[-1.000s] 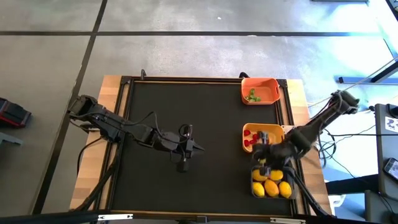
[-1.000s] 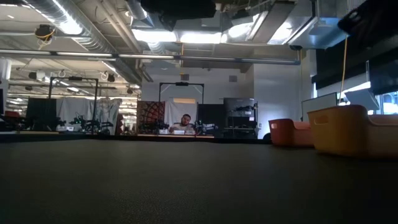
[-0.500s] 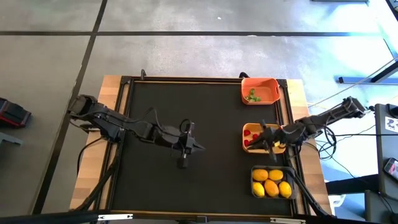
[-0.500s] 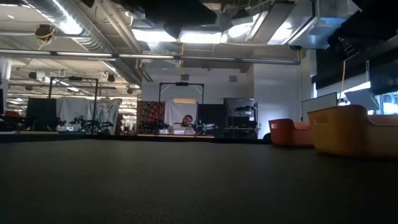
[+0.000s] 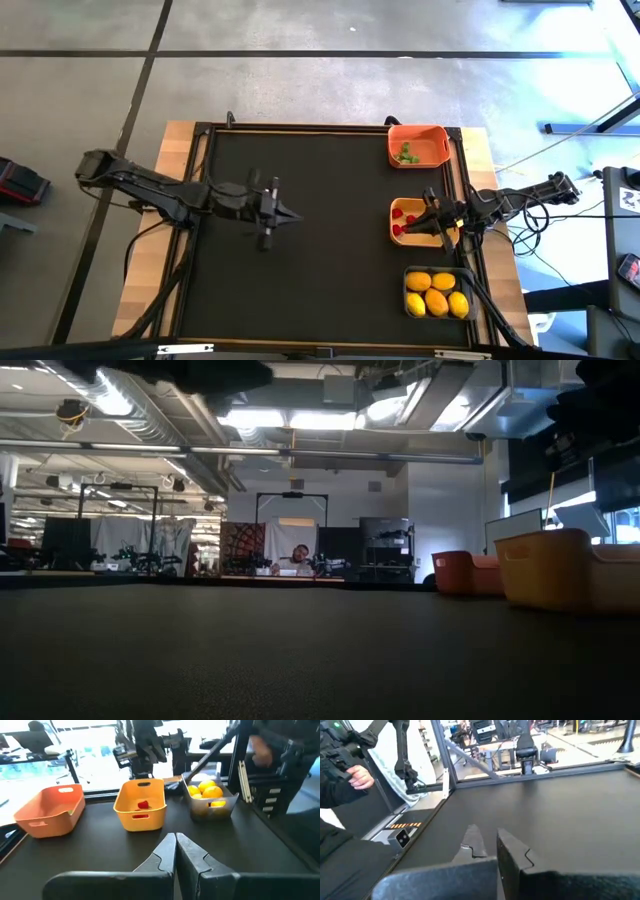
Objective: Sort produce into baskets
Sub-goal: Return to Home Position
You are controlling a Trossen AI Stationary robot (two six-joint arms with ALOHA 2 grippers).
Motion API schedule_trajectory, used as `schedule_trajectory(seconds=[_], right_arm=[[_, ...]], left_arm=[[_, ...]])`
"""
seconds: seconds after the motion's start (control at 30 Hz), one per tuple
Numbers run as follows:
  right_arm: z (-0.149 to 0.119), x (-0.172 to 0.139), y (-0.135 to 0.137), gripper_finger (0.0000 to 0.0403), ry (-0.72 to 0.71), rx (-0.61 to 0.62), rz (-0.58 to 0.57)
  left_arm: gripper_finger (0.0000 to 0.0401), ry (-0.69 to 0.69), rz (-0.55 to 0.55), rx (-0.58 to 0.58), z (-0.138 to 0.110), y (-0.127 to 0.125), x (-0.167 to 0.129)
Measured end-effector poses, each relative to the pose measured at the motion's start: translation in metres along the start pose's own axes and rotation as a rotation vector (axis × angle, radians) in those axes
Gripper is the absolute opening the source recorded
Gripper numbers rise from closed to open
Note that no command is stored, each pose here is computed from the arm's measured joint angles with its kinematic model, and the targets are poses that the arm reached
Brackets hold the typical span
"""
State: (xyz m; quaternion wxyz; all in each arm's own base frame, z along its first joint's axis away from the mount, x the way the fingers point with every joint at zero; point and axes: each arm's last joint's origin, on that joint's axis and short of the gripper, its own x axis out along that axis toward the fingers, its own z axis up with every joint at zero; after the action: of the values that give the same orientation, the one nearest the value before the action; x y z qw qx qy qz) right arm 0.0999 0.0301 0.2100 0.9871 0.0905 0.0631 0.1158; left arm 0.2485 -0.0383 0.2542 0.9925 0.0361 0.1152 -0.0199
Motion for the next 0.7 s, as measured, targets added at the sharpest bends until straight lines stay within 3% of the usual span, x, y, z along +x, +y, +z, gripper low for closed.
schedule_trajectory(seconds=[0.3,0.53,0.7], right_arm=[[-0.011,-0.003,-0.003,0.0000,-0.069,-0.022,-0.014],[-0.014,-0.003,-0.003,0.0001,-0.057,-0.052,0.017],[-0.014,-0.003,-0.004,0.0000,-0.062,-0.103,-0.030]], left_arm=[[0.0002,-0.118,0.024,-0.056,-0.017,0.010,-0.047],[0.0003,-0.164,0.038,-0.068,-0.027,0.014,-0.065],[0.0003,-0.180,0.054,-0.083,-0.033,0.017,-0.070]])
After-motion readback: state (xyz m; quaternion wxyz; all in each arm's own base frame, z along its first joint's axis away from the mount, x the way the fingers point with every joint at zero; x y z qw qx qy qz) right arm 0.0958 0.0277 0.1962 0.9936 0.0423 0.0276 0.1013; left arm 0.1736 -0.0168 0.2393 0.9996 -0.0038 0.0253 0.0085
